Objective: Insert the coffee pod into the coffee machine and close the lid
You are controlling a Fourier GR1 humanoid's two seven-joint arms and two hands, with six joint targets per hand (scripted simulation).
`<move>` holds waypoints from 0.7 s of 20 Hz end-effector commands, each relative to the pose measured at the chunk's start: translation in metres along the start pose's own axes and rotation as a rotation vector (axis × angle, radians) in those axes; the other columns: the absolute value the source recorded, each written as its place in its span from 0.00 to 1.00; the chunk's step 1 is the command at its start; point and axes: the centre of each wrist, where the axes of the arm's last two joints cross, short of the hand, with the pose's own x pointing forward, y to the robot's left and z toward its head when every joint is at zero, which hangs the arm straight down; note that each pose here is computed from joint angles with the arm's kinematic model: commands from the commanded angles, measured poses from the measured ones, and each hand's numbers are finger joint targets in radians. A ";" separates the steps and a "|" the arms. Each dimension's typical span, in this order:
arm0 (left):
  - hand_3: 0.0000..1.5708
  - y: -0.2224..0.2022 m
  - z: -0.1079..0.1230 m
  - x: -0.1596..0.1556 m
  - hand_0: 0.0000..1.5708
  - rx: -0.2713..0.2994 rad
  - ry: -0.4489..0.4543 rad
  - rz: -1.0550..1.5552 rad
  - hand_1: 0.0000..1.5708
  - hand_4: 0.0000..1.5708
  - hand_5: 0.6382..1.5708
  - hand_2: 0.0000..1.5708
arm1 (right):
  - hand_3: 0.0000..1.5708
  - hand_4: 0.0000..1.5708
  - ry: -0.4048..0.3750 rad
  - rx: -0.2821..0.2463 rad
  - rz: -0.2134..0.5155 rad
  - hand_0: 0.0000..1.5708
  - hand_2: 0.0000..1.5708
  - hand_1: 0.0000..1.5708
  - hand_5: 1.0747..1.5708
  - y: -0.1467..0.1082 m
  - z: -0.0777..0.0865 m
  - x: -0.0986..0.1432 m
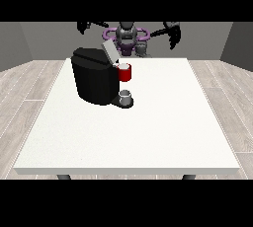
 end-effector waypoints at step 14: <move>0.00 -0.016 0.000 0.049 0.00 -0.060 -0.117 0.067 0.00 0.25 1.00 0.00 | 0.00 0.06 0.052 -0.093 -0.143 0.00 0.00 0.00 1.00 -0.042 -0.060 0.041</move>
